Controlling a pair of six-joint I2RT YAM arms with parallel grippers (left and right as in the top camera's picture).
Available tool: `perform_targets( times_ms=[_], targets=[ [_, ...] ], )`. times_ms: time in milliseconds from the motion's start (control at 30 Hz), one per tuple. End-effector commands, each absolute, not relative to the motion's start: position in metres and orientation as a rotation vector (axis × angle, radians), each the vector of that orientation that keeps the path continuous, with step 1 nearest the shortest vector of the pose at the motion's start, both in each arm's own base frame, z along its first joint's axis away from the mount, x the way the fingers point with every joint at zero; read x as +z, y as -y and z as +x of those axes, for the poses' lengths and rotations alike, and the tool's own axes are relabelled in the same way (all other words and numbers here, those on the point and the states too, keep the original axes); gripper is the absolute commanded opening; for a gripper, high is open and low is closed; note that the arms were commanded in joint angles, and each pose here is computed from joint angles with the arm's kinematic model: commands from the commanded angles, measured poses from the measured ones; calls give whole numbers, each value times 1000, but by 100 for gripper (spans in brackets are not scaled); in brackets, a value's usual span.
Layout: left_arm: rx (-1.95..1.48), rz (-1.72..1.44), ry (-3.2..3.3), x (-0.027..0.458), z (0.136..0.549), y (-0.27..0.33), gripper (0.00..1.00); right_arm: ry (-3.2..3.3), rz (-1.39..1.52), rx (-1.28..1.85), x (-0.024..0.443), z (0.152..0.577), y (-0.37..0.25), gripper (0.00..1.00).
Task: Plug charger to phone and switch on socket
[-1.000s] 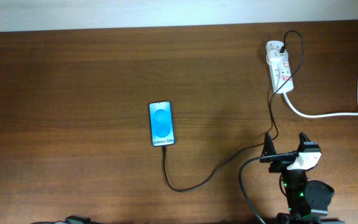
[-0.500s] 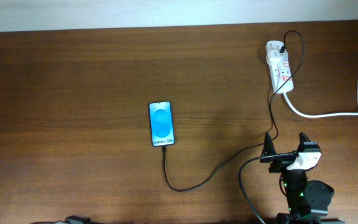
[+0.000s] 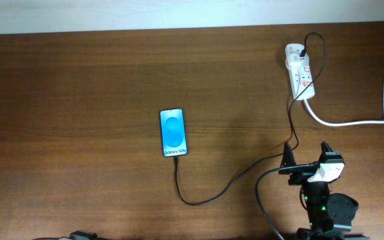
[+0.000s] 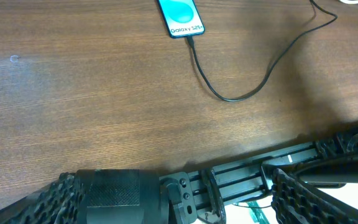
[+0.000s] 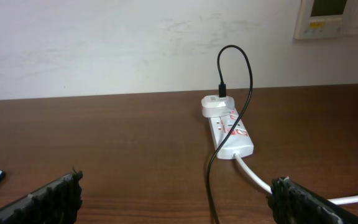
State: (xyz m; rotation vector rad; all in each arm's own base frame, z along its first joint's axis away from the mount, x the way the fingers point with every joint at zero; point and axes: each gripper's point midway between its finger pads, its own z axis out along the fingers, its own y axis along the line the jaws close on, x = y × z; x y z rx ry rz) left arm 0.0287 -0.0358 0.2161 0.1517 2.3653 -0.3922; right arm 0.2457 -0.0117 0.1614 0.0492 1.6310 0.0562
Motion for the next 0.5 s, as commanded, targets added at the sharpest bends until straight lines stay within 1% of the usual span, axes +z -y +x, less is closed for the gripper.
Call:
perform_targets(
  times_ms=[0, 467],
  targets=[
    [-385, 169, -2357, 216, 28, 35, 99, -1631, 63, 44, 160, 245, 15, 98],
    [-397, 199, -2358, 216, 27, 36, 99, -1631, 63, 44, 160, 245, 15, 98]
  ],
)
